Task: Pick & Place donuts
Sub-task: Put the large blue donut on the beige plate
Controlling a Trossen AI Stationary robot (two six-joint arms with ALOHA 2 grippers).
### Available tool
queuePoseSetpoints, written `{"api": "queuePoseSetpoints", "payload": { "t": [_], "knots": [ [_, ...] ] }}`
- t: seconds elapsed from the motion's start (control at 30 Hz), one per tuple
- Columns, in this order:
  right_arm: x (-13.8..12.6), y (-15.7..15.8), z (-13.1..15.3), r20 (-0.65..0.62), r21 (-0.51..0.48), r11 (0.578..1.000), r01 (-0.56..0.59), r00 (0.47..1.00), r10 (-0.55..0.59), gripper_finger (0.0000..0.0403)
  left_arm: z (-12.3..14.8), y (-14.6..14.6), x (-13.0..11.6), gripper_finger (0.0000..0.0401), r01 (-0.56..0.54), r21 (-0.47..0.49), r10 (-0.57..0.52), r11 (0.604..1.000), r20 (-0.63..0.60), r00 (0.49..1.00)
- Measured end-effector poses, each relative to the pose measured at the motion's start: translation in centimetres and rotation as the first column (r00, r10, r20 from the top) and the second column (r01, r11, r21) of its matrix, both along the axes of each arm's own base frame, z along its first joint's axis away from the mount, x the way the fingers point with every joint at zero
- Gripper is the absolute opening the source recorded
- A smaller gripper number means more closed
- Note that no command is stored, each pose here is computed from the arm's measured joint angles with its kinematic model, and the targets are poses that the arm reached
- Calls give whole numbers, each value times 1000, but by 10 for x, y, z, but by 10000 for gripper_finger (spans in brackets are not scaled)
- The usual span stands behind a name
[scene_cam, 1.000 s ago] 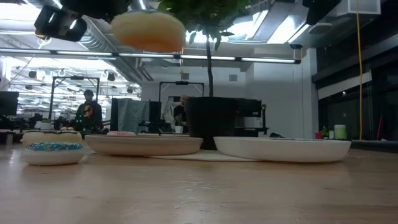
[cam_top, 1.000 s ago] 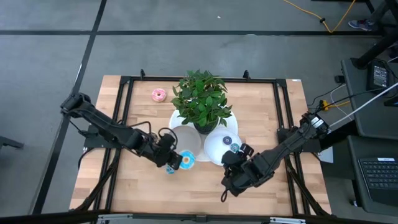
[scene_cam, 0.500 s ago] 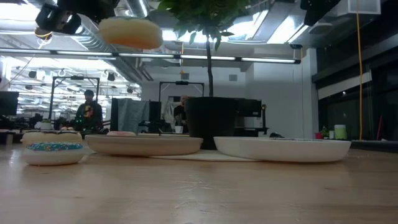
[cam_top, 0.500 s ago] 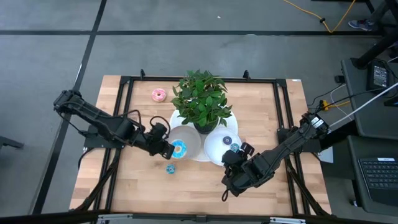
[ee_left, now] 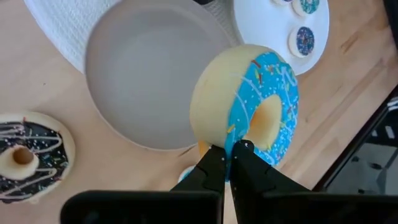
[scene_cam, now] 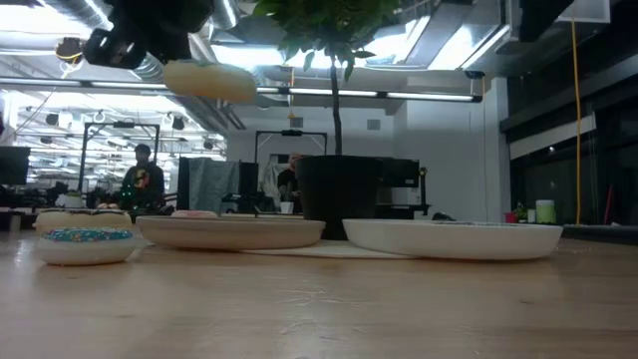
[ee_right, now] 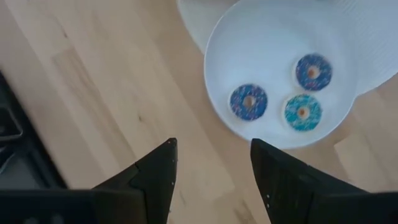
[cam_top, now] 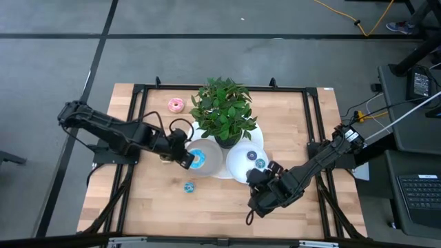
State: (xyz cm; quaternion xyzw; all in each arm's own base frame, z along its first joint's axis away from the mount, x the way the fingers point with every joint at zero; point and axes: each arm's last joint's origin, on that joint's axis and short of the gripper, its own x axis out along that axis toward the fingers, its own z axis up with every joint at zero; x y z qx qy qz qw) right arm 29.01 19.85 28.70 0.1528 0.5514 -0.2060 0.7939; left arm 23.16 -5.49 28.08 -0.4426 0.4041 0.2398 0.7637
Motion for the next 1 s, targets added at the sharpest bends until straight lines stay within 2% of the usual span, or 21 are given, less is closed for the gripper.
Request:
{"api": "queuePoseSetpoints", "payload": {
  "t": [0.27,0.67,1.0],
  "knots": [
    [2,3,0,-6,70,997,-13,1000,13,204,-23,15,-6,4,42,-24,-42,999,-28,999],
    [10,9,2,79,131,991,-23,997,13,204,-54,30,-5,4,166,-44,-159,985,136,978],
    [14,12,4,123,161,986,-30,992,10,204,-58,36,-6,4,214,6,-213,977,121,969]
  ]
}}
